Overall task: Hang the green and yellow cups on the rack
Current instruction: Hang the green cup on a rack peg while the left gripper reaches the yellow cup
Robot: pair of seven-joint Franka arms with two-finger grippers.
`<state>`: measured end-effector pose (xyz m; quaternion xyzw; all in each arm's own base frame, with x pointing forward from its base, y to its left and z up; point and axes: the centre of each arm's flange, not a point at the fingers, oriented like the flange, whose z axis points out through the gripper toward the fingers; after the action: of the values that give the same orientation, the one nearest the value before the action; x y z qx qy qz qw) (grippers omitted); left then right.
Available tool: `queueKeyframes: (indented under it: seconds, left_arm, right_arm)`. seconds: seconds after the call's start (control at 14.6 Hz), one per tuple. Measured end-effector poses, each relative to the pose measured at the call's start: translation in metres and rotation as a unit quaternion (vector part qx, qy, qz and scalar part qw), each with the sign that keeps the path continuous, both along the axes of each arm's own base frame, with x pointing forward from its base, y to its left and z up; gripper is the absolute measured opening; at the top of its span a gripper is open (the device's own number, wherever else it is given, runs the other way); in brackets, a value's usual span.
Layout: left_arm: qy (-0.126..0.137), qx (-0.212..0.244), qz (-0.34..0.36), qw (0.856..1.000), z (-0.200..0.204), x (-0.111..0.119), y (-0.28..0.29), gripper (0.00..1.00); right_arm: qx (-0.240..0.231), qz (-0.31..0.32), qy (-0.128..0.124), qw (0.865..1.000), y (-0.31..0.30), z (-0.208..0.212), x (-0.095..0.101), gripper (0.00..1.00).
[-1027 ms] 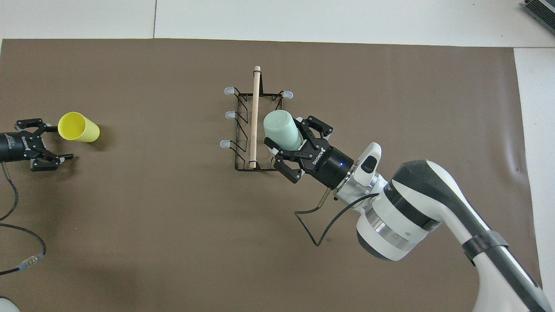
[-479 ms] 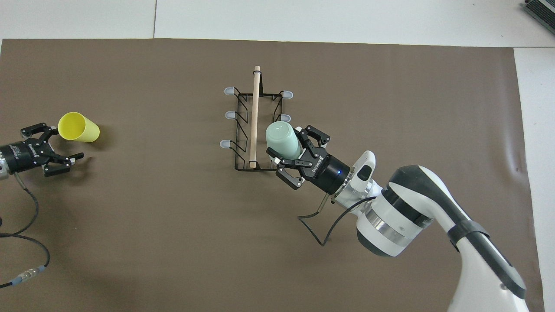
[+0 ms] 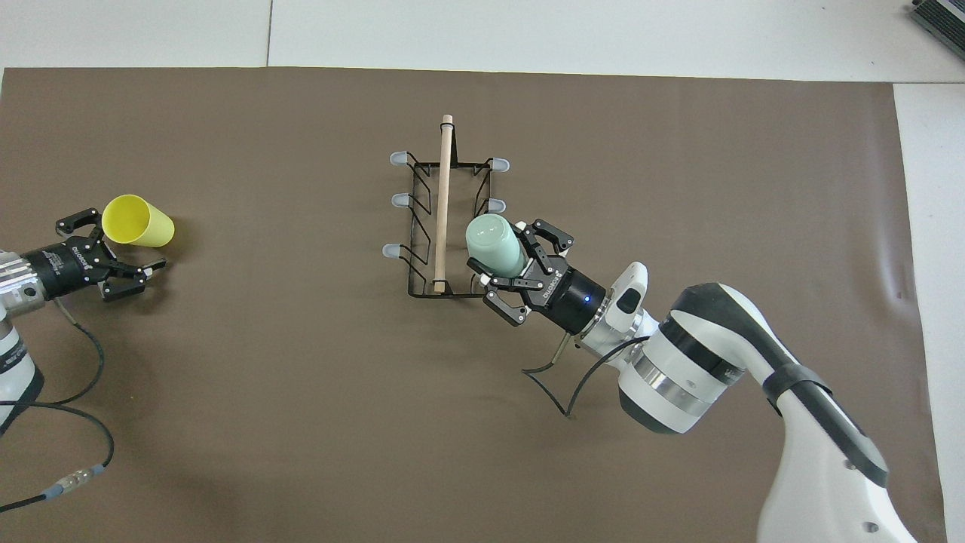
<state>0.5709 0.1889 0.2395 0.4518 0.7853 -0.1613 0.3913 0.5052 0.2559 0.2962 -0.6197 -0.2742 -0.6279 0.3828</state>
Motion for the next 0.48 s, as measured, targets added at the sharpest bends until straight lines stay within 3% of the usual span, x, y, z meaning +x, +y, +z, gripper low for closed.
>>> queueKeyframes:
  seconds: [0.48]
  left_arm:
    - [-0.01,0.014,-0.002,1.0,0.002,0.008,-0.014,1.0]
  right_arm:
    - [-0.02,-0.003,0.003,1.0,-0.001,-0.017,-0.002,0.7]
